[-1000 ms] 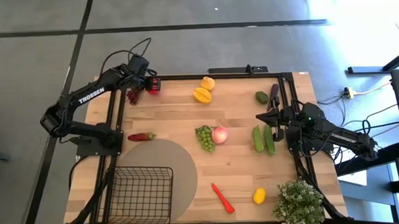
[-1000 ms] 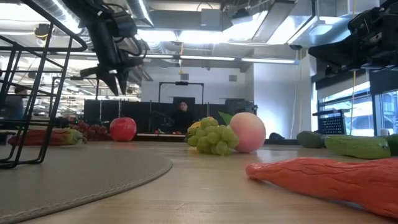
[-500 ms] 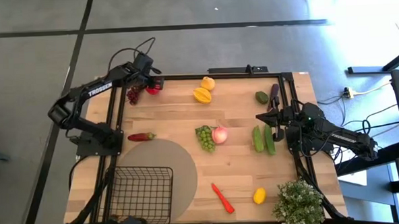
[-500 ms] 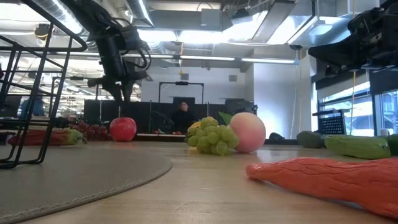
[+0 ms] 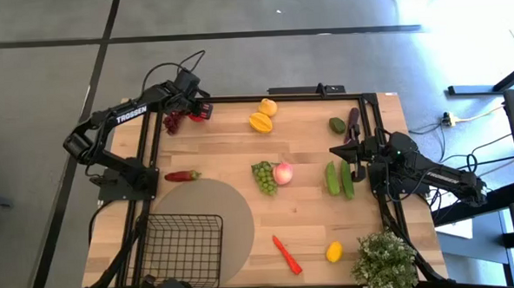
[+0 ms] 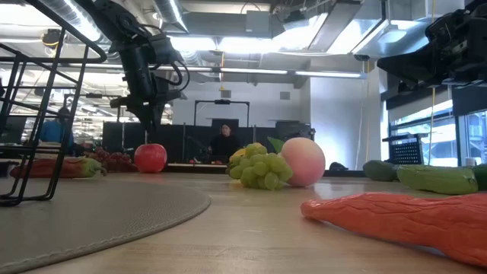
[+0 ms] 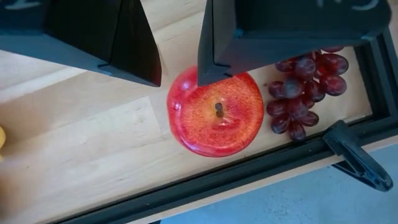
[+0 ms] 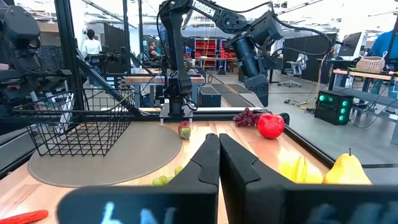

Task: Build produce basket
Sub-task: Put the red apple into the wire basket

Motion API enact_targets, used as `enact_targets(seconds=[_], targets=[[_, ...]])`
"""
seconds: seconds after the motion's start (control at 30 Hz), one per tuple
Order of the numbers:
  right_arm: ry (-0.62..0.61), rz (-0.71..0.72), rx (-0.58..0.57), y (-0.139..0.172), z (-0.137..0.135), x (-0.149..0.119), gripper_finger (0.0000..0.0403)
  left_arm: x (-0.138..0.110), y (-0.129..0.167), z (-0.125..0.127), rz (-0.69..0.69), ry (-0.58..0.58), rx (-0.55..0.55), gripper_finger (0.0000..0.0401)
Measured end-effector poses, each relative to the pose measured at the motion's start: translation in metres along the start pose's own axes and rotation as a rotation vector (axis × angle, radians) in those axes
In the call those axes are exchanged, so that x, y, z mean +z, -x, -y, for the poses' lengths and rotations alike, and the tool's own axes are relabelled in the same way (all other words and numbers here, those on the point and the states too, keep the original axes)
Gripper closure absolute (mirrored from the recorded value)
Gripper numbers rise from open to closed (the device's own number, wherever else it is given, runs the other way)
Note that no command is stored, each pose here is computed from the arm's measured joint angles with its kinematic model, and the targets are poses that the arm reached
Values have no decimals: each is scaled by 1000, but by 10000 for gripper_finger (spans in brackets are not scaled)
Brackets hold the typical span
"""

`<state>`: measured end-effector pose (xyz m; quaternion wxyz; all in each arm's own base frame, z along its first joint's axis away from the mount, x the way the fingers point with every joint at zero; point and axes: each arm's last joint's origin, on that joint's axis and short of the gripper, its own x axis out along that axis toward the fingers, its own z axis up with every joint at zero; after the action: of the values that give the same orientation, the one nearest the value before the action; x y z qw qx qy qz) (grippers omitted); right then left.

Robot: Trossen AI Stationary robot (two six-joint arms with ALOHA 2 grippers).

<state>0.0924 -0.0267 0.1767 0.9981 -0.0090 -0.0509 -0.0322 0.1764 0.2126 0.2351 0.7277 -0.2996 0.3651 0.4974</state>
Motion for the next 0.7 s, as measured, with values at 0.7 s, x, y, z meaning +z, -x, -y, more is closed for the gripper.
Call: enact_targets(seconds=[0.7], targets=[[4, 1, -3, 0, 0, 0, 402, -1, 1, 4, 0, 44, -8, 307]])
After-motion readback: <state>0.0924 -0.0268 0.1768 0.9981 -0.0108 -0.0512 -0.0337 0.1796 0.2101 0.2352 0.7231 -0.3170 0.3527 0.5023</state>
